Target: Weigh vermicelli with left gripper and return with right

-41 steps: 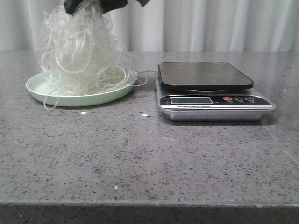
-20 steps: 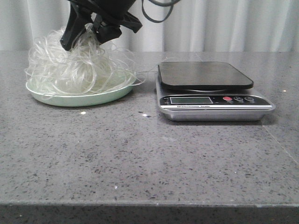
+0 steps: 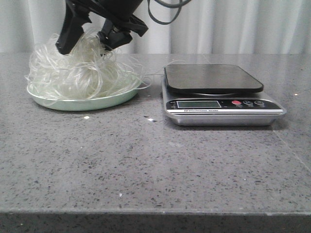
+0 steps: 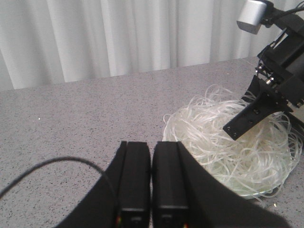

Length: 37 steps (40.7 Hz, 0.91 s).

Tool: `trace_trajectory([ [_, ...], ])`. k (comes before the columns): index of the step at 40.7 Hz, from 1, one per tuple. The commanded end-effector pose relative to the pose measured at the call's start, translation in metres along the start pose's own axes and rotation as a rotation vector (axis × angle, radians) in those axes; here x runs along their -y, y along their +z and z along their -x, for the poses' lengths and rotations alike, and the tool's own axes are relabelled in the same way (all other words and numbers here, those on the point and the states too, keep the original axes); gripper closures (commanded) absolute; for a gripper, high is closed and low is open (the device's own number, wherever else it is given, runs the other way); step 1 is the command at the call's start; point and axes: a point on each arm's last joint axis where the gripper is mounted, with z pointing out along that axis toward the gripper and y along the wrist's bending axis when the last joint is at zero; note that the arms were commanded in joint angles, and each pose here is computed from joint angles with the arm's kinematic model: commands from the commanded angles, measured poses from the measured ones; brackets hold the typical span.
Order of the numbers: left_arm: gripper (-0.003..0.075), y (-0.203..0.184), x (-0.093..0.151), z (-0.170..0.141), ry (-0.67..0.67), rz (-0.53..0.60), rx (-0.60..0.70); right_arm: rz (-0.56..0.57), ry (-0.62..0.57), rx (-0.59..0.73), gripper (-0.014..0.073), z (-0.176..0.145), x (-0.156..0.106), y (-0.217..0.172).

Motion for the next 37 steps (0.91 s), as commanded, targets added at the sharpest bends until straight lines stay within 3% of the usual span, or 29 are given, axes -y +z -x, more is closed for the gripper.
trace_trajectory([
  [1,0.0583,-0.002,-0.001,0.017,-0.023,0.009,0.108,0.021,-0.039,0.12,-0.001,0.021,-0.021,-0.037],
  [12,0.0583,-0.002,-0.001,0.017,-0.023,0.009,0.108,0.03,-0.049,0.11,-0.0015,0.021,-0.025,-0.049],
  [22,0.0583,-0.002,-0.001,0.017,-0.023,0.009,0.108,-0.014,-0.049,0.198,-0.0015,0.03,-0.018,-0.1],
  [31,0.0583,-0.002,-0.001,0.017,-0.023,0.009,0.108,-0.09,-0.017,0.259,-0.0013,0.03,0.006,-0.154],
  [34,0.0583,-0.002,-0.001,0.017,-0.023,0.009,0.108,-0.114,0.0,0.268,0.0038,0.027,0.015,-0.169],
  [37,0.0583,-0.002,-0.001,0.017,-0.023,0.009,0.108,-0.142,0.019,0.278,0.0155,0.024,0.025,-0.186],
])
